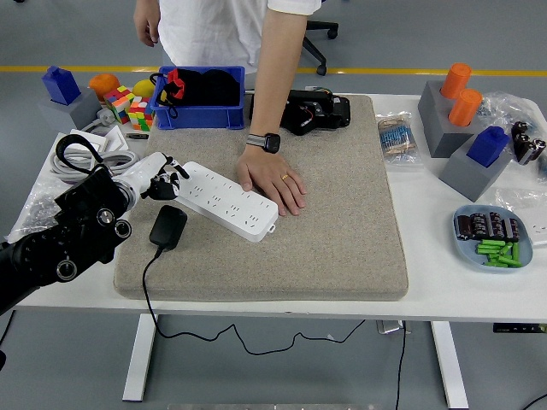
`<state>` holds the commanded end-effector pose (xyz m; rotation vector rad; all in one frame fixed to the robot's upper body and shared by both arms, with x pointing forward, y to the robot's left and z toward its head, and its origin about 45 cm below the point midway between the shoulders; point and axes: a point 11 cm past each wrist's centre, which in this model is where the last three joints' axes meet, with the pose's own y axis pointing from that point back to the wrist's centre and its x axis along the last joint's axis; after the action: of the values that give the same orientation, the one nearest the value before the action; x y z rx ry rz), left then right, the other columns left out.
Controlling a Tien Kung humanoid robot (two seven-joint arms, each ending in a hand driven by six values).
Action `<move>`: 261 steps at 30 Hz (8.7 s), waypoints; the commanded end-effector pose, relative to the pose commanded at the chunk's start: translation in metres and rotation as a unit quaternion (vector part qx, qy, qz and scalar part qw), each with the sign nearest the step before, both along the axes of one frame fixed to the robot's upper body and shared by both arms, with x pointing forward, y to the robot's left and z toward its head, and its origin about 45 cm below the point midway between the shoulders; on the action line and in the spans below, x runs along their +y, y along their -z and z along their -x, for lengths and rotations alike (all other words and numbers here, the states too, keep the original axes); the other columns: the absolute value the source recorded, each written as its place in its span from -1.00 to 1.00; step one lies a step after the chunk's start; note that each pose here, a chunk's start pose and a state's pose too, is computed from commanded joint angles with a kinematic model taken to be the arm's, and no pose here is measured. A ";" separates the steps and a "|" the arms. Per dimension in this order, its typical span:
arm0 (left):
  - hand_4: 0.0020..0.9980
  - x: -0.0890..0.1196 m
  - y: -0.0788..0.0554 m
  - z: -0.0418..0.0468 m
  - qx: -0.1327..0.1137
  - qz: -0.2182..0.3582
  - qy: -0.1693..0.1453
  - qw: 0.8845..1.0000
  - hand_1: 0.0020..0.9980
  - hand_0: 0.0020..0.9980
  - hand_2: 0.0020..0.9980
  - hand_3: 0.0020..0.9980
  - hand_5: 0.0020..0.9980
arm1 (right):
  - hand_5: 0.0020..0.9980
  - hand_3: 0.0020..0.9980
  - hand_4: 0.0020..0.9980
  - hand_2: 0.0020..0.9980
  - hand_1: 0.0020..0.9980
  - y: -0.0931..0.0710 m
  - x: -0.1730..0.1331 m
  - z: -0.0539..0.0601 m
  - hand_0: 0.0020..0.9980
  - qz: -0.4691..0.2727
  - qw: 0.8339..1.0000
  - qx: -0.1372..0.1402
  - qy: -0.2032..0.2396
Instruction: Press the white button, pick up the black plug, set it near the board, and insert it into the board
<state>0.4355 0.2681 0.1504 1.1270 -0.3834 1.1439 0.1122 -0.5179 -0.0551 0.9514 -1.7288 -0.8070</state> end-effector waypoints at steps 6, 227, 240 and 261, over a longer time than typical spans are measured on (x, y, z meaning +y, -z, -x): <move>-0.81 0.000 0.006 0.0025 0.006 -0.005 0.003 1.000 -1.00 -1.00 -0.96 0.30 -1.00 | -0.19 0.17 0.32 0.18 0.18 0.000 -0.001 0.001 0.24 0.001 1.000 0.001 0.000; 0.17 -0.024 0.013 0.0490 -0.162 -0.051 0.004 0.985 -0.35 -0.41 -0.23 0.12 -1.00 | -0.22 0.16 0.30 0.15 0.16 0.001 0.002 0.000 0.23 0.005 1.000 -0.004 -0.008; 0.17 -0.021 0.016 0.0490 -0.148 -0.052 -0.004 0.988 -0.35 -0.42 -0.23 0.12 -1.00 | -0.22 0.16 0.30 0.15 0.16 0.001 0.002 0.001 0.23 0.005 1.000 -0.004 -0.008; 1.00 -0.023 0.018 0.0486 -0.143 -0.036 0.005 0.989 0.91 0.87 0.83 0.80 -0.15 | -0.23 0.16 0.30 0.15 0.16 0.002 0.003 0.001 0.23 0.004 1.000 -0.004 -0.008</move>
<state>0.3869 0.2450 0.1328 1.0233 -0.6577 1.2949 0.1112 -0.5153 -0.0567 0.9628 -1.7278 -0.7855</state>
